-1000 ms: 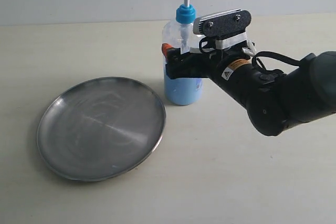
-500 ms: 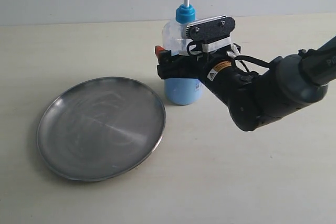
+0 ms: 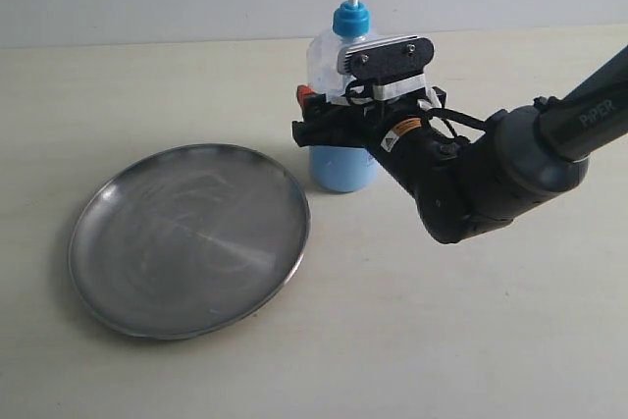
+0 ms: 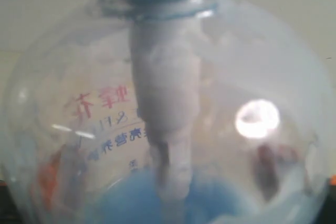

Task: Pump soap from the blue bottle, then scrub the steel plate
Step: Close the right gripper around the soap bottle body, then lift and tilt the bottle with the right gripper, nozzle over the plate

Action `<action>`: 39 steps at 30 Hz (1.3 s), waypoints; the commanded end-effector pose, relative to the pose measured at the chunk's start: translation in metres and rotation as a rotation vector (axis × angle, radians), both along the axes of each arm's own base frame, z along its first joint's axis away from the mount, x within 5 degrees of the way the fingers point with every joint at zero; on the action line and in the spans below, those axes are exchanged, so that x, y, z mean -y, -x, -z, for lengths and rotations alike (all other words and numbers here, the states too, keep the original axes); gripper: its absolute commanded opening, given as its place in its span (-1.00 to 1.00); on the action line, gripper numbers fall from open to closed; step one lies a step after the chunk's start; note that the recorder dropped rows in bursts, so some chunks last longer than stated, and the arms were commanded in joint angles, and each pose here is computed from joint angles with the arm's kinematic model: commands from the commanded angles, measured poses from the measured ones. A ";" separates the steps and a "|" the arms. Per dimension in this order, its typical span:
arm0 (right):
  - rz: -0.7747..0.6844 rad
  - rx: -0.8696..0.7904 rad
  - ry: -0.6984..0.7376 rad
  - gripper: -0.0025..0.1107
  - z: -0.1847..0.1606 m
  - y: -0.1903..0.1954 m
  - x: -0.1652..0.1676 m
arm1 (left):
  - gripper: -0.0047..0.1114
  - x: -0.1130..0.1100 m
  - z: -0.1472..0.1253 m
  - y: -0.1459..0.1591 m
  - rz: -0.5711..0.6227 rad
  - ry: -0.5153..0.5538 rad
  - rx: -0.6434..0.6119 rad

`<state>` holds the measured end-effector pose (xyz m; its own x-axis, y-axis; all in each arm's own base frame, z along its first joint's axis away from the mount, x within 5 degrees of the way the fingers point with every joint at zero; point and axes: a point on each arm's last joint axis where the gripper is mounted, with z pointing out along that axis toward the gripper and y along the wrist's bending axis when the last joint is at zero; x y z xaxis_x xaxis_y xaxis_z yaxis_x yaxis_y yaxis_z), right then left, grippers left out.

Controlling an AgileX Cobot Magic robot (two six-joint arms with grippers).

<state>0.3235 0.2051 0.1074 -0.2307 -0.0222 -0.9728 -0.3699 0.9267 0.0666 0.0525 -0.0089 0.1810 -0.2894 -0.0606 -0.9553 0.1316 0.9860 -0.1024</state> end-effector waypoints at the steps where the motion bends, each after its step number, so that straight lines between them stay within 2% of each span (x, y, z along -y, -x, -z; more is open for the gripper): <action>1: -0.011 0.021 0.008 -0.96 -0.001 0.000 -0.002 | -0.92 0.000 0.000 0.000 -0.003 0.007 0.011; 10: -0.050 0.091 0.106 -0.96 -0.012 0.000 -0.003 | -0.92 0.000 0.000 0.000 -0.003 0.007 0.011; 15: -0.119 0.131 0.162 -0.96 -0.012 0.002 -0.007 | -0.92 0.000 0.000 0.000 -0.003 0.007 0.011; 23: -0.179 0.226 0.182 -0.96 -0.019 0.001 -0.014 | -0.92 0.000 0.000 0.000 -0.003 0.007 0.011; 31: -0.223 0.258 0.251 -0.96 -0.031 -0.013 -0.028 | -0.92 0.000 0.000 0.000 -0.003 0.007 0.011; 39: -0.262 0.285 0.320 -0.96 -0.028 -0.024 -0.038 | -0.92 0.000 0.000 0.000 -0.003 0.007 0.011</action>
<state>0.3426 0.2361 0.1203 -0.0207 -0.3703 -0.9287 -0.5618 0.7727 -0.2956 0.0525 -0.0089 0.1810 -0.2894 -0.0606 -0.9553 0.1316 0.9860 -0.1024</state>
